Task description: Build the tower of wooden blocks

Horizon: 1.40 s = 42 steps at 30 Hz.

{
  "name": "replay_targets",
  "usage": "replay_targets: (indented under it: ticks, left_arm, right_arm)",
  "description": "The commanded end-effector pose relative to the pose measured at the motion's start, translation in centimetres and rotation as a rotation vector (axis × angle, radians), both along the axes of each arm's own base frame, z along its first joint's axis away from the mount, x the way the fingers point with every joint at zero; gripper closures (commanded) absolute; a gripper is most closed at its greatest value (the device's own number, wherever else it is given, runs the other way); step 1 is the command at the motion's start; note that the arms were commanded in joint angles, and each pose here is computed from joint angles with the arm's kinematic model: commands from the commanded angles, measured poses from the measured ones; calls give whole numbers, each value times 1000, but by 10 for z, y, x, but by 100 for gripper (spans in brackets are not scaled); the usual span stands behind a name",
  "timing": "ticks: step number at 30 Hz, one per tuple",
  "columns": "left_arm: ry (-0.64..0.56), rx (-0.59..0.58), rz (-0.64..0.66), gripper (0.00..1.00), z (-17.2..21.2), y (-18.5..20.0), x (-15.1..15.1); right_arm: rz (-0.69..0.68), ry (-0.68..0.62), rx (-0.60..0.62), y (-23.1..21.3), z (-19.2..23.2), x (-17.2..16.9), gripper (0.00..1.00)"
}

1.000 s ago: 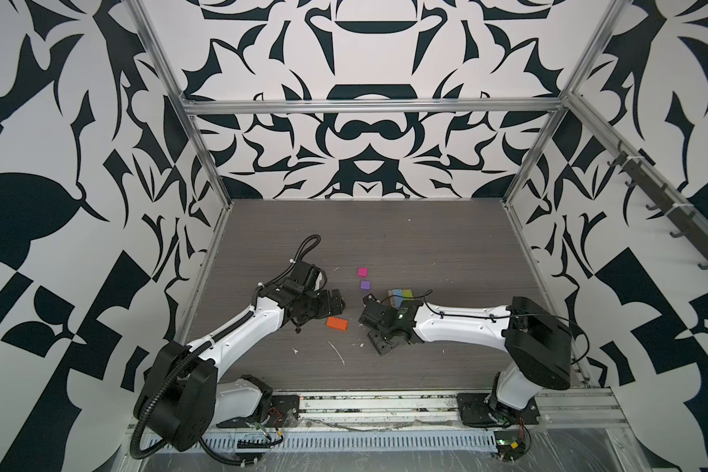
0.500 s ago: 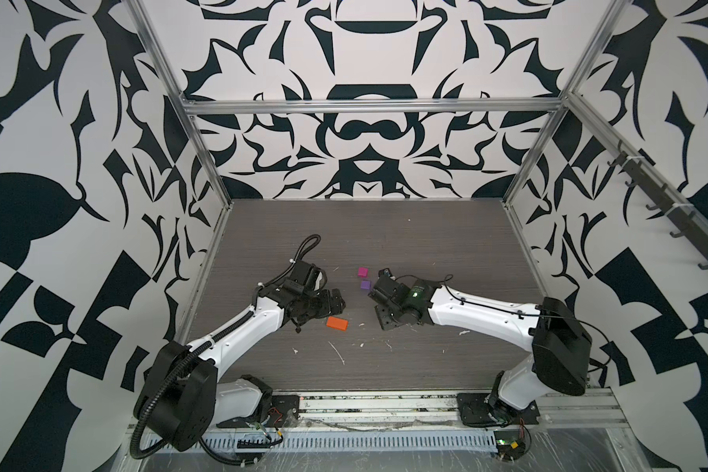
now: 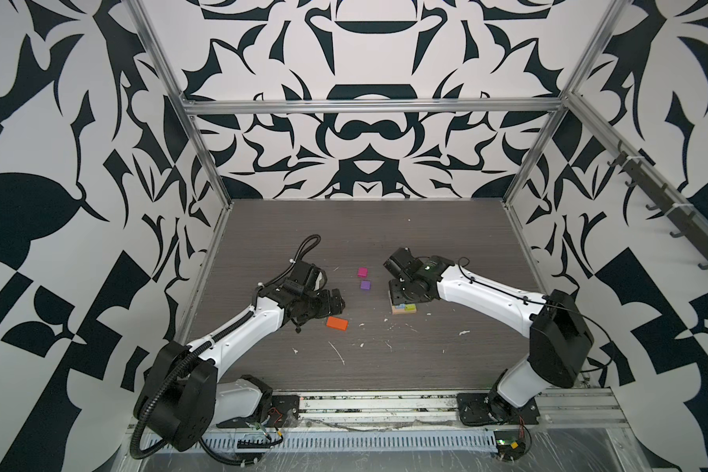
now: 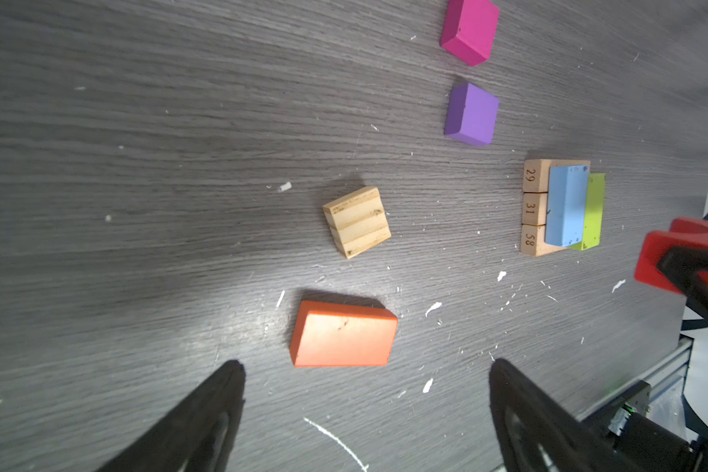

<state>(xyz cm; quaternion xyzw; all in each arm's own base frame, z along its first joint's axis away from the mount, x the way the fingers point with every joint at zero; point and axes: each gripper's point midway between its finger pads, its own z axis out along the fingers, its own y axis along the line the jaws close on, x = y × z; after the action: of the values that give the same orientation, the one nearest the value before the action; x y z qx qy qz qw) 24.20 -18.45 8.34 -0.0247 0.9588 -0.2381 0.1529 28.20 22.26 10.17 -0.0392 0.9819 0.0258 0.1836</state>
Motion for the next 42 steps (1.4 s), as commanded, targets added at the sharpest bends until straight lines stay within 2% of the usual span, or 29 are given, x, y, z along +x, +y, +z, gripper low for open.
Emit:
replay_targets:
  ticks: [1, 8, 42]
  left_arm:
    - [22, -3, -9, 4, -4, 0, -4]
    - [28, -8, -18, 4, -3, -2, -6]
    - [32, -3, -25, 3, -5, -3, -8]
  right_arm:
    - [-9, -14, 6, -1, 10, 10, 40]
    - [29, 17, 22, 3, 2, 18, 40]
    - [5, 33, -9, 0, -22, 30, 41]
